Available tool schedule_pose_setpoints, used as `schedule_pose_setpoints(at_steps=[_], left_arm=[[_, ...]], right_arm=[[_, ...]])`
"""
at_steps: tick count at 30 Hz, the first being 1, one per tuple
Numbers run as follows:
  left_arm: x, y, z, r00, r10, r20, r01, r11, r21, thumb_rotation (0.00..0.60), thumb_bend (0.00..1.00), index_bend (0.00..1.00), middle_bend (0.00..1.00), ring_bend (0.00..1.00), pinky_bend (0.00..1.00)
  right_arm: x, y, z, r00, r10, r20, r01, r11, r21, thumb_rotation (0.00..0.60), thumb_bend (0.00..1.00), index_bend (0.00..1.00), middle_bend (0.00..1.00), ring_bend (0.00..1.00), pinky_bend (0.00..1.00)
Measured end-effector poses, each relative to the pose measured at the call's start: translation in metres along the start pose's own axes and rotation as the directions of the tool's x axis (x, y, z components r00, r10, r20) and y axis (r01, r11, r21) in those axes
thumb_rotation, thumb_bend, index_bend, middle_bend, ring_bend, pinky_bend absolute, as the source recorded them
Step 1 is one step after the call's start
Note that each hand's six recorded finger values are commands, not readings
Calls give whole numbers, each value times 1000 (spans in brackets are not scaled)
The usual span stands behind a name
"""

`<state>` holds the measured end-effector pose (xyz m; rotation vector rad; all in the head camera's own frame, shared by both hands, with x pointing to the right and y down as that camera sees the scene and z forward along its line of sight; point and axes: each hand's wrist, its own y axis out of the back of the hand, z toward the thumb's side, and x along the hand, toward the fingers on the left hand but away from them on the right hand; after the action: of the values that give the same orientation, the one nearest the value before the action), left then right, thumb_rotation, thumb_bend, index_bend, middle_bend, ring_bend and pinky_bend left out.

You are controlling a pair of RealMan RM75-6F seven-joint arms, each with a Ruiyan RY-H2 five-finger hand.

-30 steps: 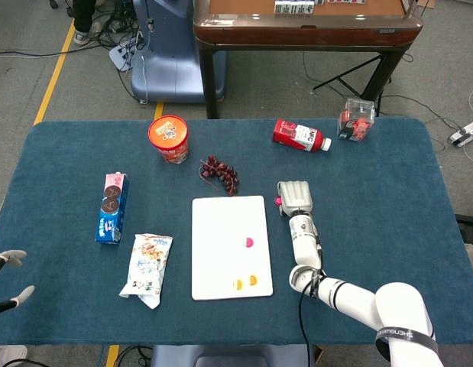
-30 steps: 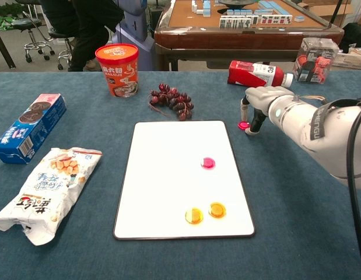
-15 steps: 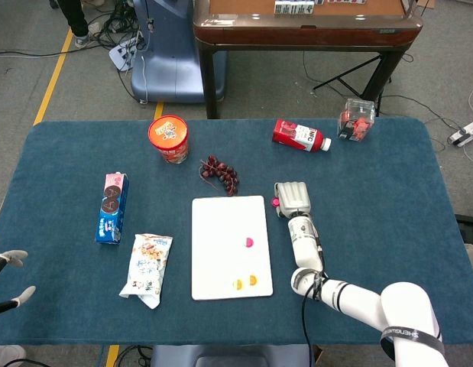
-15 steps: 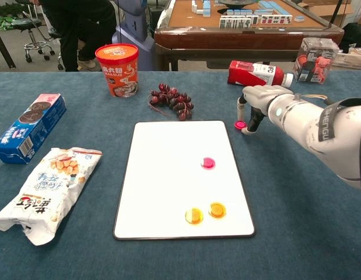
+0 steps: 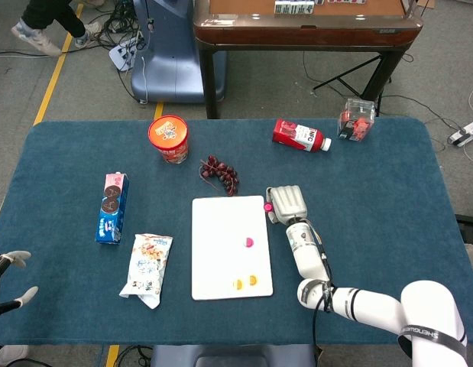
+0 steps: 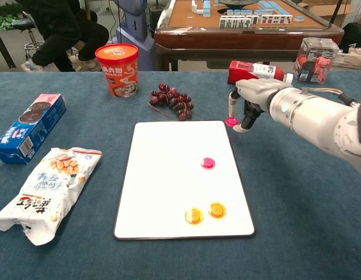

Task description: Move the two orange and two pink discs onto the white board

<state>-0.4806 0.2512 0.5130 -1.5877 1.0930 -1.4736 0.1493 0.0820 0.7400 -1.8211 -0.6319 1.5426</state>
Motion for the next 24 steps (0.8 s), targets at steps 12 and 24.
schedule_pose_setpoints(at_steps=[12,24], left_arm=[[0,0,-1,1000,3,-3,-3,1000,3,600,72,423,469,376,561],[0,2,-2,1000,6,-6,-6,1000,-2,600,72,423,469,376,561]], right_arm=[[43,-10,30,986,58,-153,-55,998,19,600,285,477,1000,1000,1000],[64,-25,54,965,93,-245,-82,995,55,600,285,477,1000,1000,1000]])
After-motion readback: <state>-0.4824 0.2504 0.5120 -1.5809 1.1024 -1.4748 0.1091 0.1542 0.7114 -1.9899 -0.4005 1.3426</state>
